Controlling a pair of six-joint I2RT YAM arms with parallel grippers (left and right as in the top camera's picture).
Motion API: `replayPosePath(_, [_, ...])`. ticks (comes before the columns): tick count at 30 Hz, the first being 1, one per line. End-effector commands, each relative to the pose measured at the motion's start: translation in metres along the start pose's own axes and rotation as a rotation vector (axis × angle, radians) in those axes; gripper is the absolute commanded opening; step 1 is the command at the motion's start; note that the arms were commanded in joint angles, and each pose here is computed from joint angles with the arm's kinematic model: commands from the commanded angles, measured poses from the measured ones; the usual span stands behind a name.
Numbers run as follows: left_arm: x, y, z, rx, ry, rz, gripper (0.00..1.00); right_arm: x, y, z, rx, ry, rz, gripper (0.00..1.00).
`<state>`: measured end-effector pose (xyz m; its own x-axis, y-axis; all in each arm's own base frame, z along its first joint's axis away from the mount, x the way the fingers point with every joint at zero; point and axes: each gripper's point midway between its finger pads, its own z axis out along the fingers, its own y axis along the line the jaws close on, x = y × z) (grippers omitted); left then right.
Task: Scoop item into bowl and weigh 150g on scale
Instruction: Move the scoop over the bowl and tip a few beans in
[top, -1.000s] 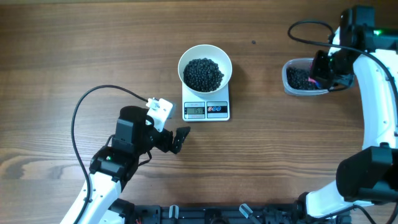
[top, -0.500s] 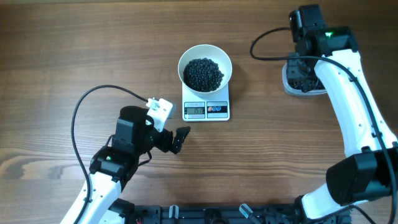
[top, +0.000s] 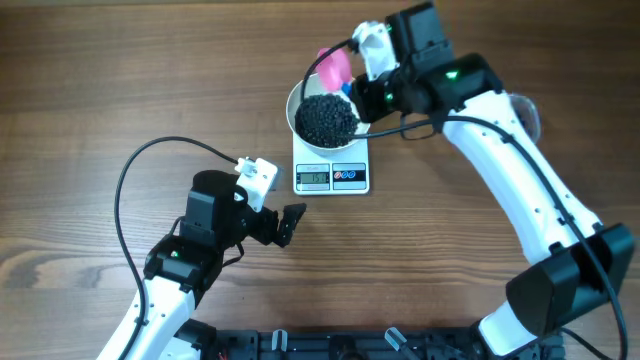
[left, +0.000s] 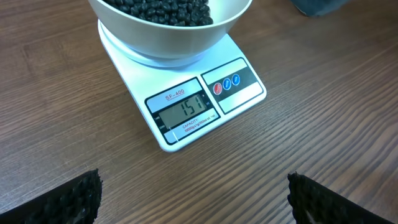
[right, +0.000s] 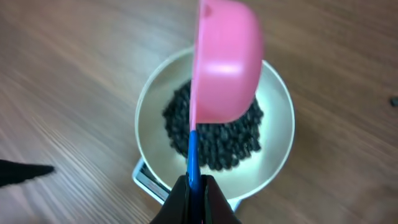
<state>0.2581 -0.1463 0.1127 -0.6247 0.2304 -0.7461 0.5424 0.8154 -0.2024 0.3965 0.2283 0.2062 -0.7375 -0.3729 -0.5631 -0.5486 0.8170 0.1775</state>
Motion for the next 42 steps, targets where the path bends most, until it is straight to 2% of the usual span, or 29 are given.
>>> replayPosePath(1, [-0.009,-0.001,-0.002,-0.002,-0.021,0.020,1.00,0.006,-0.014,0.011,0.148,0.048,-0.081,0.04])
replayPosePath(5, [-0.009,-0.001,-0.002,-0.002,-0.021,0.019,1.00,0.031,-0.021,0.027,0.169,0.167,-0.148,0.04])
replayPosePath(13, [-0.009,-0.001,-0.002,-0.002,-0.021,0.020,1.00,0.043,-0.028,0.049,0.169,0.232,-0.193,0.04])
replayPosePath(42, [-0.009,-0.001,-0.002,-0.002,-0.021,0.020,1.00,0.041,-0.031,0.070,0.176,0.234,-0.263,0.04])
